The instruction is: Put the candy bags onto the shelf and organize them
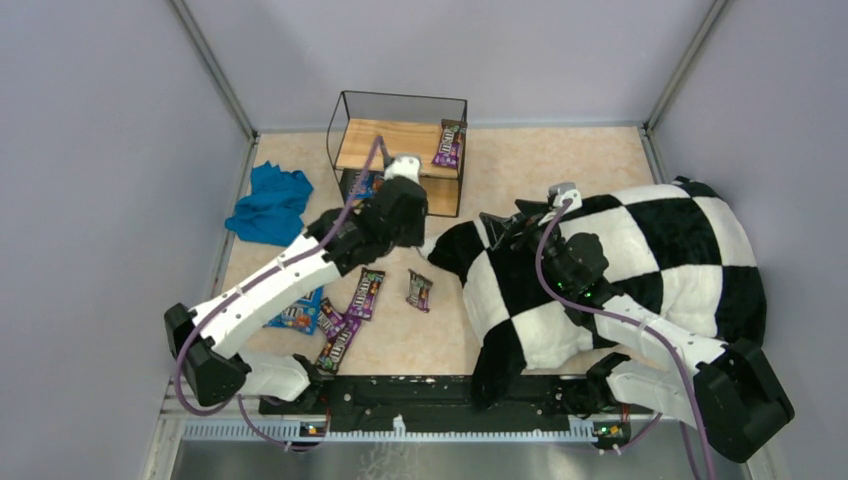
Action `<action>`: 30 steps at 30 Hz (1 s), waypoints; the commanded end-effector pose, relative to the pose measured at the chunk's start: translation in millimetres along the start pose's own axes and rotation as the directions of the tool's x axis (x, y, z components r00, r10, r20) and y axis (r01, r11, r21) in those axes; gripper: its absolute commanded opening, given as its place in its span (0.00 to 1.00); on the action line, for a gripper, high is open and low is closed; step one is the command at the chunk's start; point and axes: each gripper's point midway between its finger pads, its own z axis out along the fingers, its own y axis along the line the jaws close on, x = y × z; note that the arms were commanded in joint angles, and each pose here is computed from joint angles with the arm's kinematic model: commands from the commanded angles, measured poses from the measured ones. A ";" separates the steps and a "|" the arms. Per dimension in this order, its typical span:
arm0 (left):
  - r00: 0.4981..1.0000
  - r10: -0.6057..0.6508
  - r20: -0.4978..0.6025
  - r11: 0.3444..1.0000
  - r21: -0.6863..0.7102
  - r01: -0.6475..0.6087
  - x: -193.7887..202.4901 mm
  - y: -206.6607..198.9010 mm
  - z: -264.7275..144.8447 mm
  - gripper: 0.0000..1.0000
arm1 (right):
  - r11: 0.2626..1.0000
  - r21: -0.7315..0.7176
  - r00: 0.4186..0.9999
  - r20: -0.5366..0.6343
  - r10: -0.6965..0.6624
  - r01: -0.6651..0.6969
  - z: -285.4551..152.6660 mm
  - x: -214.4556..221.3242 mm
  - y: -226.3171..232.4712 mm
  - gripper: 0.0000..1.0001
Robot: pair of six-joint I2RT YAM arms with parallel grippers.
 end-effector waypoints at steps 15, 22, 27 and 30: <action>0.984 -0.061 -0.165 0.972 0.213 0.096 36.3 3.7 38.1 0.82 | 1.000 0.009 0.998 0.063 0.002 -0.003 2.7 -16.1 -1.5 0.99; 0.985 -0.035 -0.169 0.955 0.283 0.083 96.6 6.3 63.6 0.98 | 1.000 -0.004 0.999 0.052 0.013 -0.013 5.7 -13.4 0.8 0.99; 0.982 0.032 -0.184 0.976 0.216 0.008 110.9 13.7 90.6 0.98 | 1.000 0.004 0.999 0.052 0.009 -0.009 5.0 -12.8 -0.9 0.99; 0.982 0.070 -0.177 0.974 0.225 -0.028 110.1 8.5 99.4 0.99 | 1.000 0.004 0.999 0.052 0.009 -0.009 4.8 -13.1 -0.9 0.99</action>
